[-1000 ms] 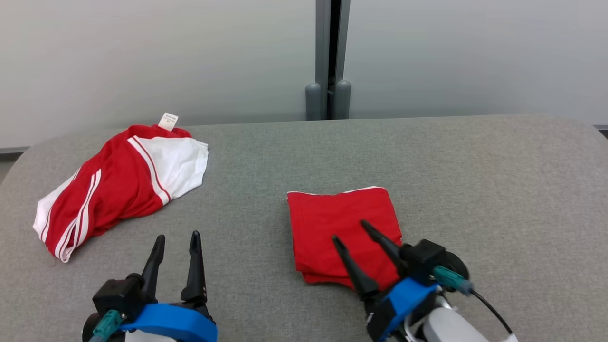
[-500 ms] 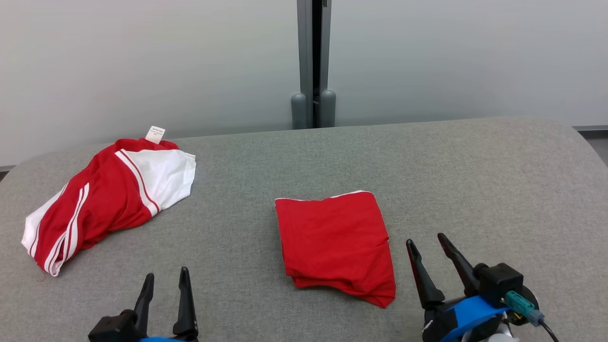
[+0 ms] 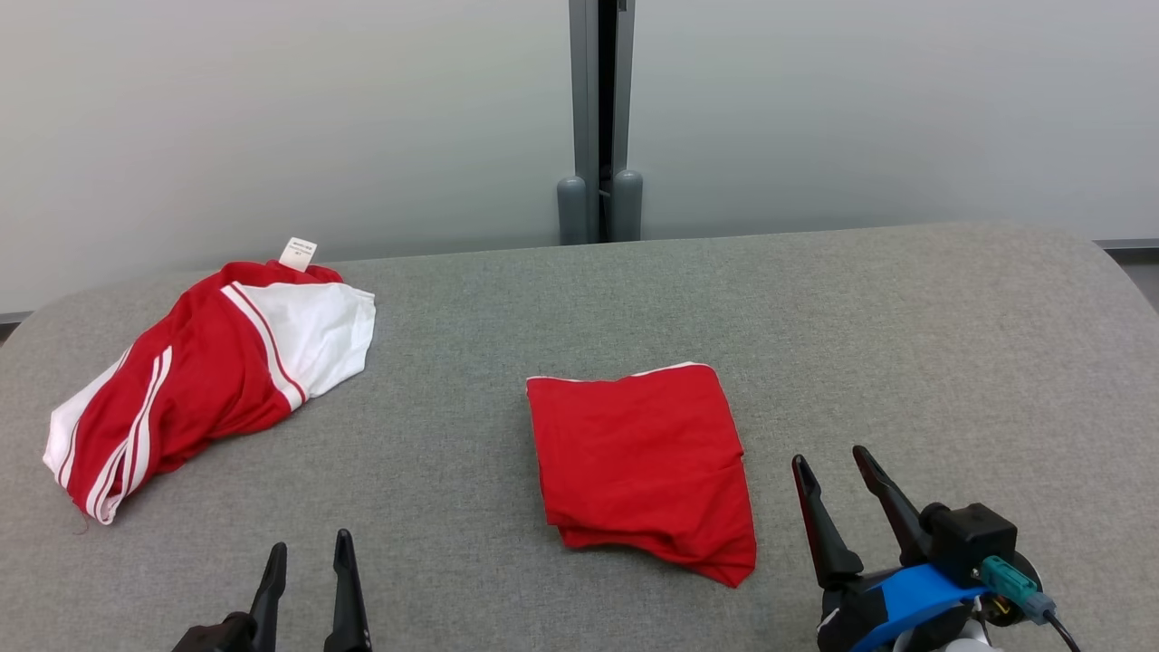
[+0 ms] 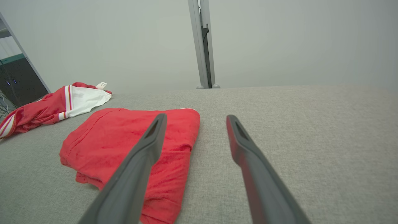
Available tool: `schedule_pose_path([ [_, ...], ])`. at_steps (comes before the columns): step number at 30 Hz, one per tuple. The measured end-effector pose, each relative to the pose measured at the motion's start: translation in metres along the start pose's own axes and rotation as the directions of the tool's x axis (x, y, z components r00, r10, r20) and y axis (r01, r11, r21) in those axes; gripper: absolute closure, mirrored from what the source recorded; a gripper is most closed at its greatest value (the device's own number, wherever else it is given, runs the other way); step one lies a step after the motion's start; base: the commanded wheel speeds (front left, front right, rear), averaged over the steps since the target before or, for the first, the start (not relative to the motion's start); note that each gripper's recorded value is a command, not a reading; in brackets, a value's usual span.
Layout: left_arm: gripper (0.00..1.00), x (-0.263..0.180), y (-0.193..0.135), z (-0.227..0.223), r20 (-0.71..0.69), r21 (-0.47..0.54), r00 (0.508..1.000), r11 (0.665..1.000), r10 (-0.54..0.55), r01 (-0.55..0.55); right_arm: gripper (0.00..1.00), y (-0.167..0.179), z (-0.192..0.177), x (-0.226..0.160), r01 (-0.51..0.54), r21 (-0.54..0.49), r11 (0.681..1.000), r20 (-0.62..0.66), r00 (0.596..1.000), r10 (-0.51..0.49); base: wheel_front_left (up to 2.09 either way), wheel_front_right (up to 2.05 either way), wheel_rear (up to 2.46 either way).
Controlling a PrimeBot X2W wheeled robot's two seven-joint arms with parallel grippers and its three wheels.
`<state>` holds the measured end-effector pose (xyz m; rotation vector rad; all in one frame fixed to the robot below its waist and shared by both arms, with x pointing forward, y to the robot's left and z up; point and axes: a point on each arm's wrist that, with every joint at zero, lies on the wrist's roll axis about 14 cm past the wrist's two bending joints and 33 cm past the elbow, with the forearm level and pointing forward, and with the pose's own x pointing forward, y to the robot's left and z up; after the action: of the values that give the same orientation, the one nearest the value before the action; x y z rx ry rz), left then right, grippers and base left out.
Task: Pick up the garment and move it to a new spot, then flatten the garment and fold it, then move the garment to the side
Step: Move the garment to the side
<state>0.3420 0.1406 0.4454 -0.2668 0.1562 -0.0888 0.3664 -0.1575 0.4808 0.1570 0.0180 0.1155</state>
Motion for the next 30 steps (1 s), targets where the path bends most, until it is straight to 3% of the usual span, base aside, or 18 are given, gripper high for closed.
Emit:
schedule_pose_path([
  [17, 0.00, 0.000, -0.002, -0.002, 0.003, 0.013, 1.000, 1.000, -0.013, 0.013, 0.00, -0.001, -0.007, 0.001, 0.003, 0.003, 1.000, -0.043, 0.999, -0.003, 0.00, 0.00, 0.00],
  [21, 0.00, 0.002, -0.002, -0.004, -0.001, 0.019, 1.000, 1.000, -0.016, 0.016, 0.00, -0.002, -0.001, 0.015, -0.006, -0.042, 0.999, -0.068, 0.998, 0.003, 0.00, 0.00, 0.00],
  [26, 0.00, 0.008, -0.001, -0.004, -0.003, 0.026, 1.000, 0.999, -0.021, 0.021, 0.00, -0.003, 0.002, 0.045, -0.028, -0.120, 0.992, -0.197, 0.980, 0.004, 0.00, 0.00, 0.00],
  [30, 0.00, 0.010, 0.003, -0.007, -0.010, 0.021, 1.000, 1.000, -0.006, 0.006, 0.00, -0.006, -0.018, 0.059, -0.050, -0.150, 0.987, -0.361, 0.933, -0.008, 0.00, 0.00, 0.00],
])
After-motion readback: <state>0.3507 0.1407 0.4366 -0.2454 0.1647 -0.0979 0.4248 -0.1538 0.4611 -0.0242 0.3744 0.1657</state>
